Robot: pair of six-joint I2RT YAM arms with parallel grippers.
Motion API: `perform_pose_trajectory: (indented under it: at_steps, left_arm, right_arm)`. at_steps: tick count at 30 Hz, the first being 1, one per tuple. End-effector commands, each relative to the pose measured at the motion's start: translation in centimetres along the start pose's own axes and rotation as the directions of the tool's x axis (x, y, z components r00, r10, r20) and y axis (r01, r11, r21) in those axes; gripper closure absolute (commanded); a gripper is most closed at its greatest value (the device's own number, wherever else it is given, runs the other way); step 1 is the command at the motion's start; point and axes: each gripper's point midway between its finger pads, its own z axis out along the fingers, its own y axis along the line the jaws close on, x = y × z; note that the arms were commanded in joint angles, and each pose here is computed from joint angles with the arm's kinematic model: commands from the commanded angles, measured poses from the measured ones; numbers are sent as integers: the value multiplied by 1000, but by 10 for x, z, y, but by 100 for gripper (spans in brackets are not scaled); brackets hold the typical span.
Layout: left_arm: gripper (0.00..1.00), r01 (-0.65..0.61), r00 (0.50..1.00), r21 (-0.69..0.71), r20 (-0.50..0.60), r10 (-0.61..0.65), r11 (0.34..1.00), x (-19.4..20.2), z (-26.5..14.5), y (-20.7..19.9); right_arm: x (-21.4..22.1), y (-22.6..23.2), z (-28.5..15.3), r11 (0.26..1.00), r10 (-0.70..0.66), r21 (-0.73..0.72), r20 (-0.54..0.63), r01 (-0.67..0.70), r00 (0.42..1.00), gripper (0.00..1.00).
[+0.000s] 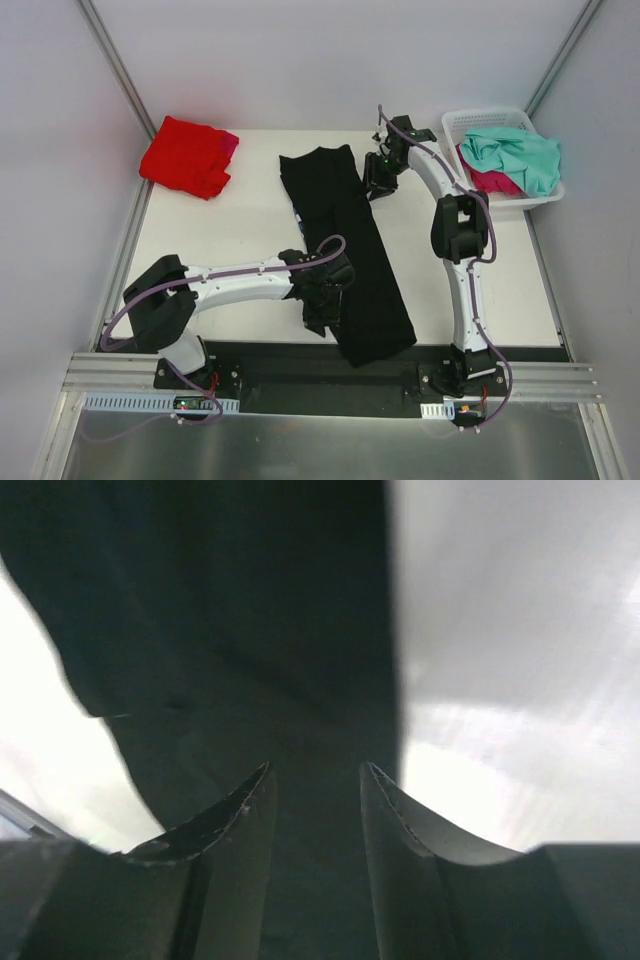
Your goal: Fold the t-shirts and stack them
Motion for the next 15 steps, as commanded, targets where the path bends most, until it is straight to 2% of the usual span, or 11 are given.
perform_pose_trajectory:
  at_steps: [1,6,10,15]
  left_arm:
    - [70,-68,997,-18,23,68,998,-1,-4,-26]
    - [70,-119,993,-45,-9,119,992,10,17,-47]
    - [72,-167,986,-37,-16,166,985,13,30,-68]
    - [72,-166,985,-53,-47,164,985,16,46,-67]
  right_arm:
    - [-16,62,-60,989,-91,-104,112,103,989,58]
    - [-5,76,-49,983,-123,-128,95,135,988,57]
    - [10,81,-15,976,-116,-182,14,117,993,57]
    - [19,82,15,967,-109,-234,-32,98,994,58]
